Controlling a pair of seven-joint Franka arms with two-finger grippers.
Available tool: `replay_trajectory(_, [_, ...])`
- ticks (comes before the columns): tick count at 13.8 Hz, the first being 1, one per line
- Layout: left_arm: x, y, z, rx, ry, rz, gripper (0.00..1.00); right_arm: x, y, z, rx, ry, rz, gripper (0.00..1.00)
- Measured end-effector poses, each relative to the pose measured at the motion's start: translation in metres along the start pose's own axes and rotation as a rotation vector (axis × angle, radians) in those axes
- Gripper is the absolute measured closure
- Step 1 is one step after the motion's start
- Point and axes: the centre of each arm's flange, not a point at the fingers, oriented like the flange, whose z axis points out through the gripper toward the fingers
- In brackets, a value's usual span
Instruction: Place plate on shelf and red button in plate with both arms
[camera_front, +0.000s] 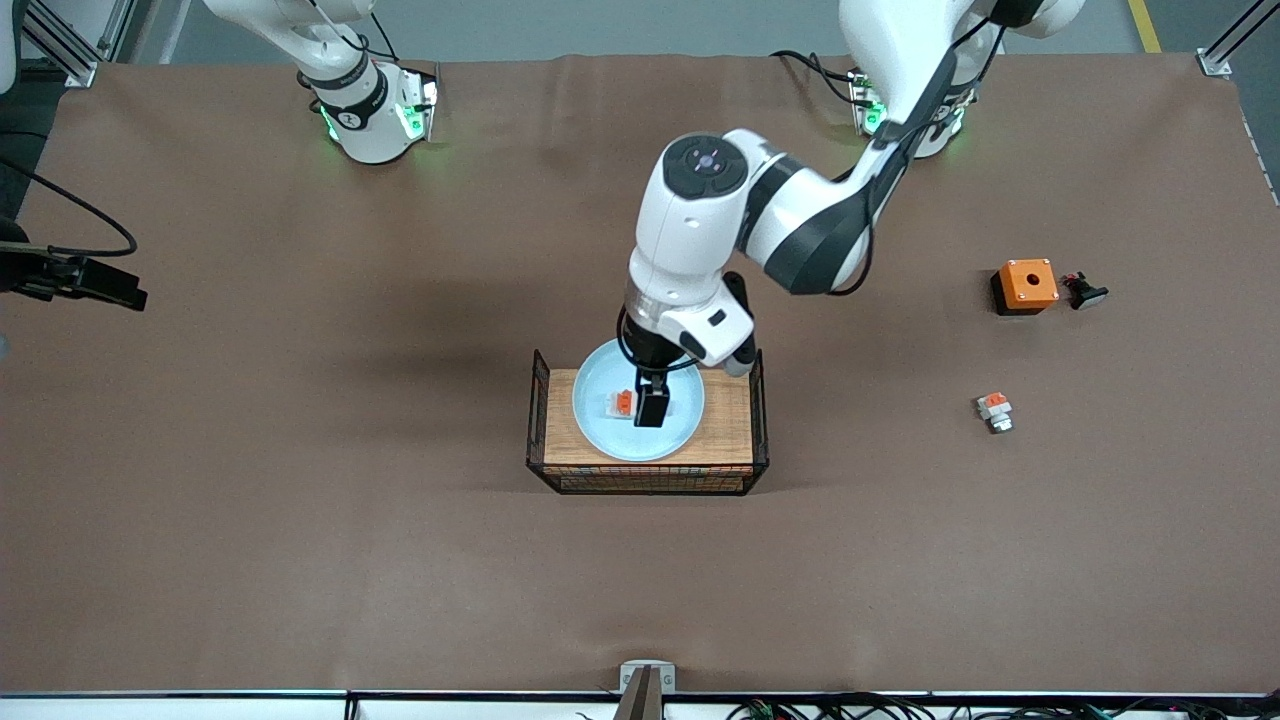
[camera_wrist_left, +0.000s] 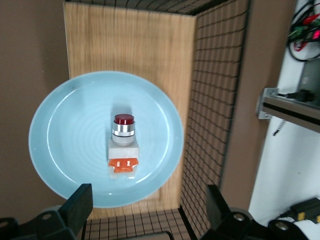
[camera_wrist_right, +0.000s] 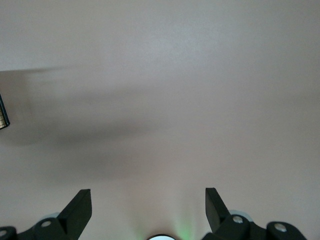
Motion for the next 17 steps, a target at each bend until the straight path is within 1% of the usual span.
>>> replay_trajectory(1, [0.007, 0.006, -0.022, 0.000, 0.009, 0.020, 0.00, -0.005, 0.003, -0.002, 0.004, 0.000, 0.005, 0.00])
replay_trajectory(3, [0.024, 0.010, -0.060, 0.028, 0.047, 0.082, 0.00, -0.019, 0.012, -0.006, 0.039, 0.007, 0.016, 0.00])
replay_trajectory(5, [0.044, 0.010, -0.085, 0.091, 0.095, 0.175, 0.00, -0.035, 0.023, -0.011, 0.061, 0.044, 0.033, 0.00])
replay_trajectory(6, [0.054, 0.010, -0.096, 0.133, 0.105, 0.233, 0.00, -0.045, 0.026, -0.012, 0.066, 0.057, 0.036, 0.00])
replay_trajectory(8, [0.082, 0.014, -0.118, 0.216, 0.104, 0.345, 0.00, -0.061, 0.027, -0.016, 0.072, 0.069, 0.035, 0.00])
replay_trajectory(11, [0.137, 0.028, -0.153, 0.295, 0.100, 0.486, 0.00, -0.077, 0.019, -0.028, 0.080, 0.094, 0.017, 0.00])
replay_trajectory(13, [0.169, 0.031, -0.169, 0.352, 0.099, 0.576, 0.00, -0.078, 0.013, -0.030, 0.079, 0.104, 0.005, 0.00])
replay_trajectory(14, [0.184, 0.031, -0.174, 0.374, 0.096, 0.614, 0.00, -0.078, 0.012, -0.030, 0.079, 0.108, 0.003, 0.00])
replay_trajectory(17, [0.233, 0.034, -0.190, 0.407, 0.078, 0.719, 0.00, -0.077, 0.011, -0.028, 0.079, 0.108, 0.001, 0.00])
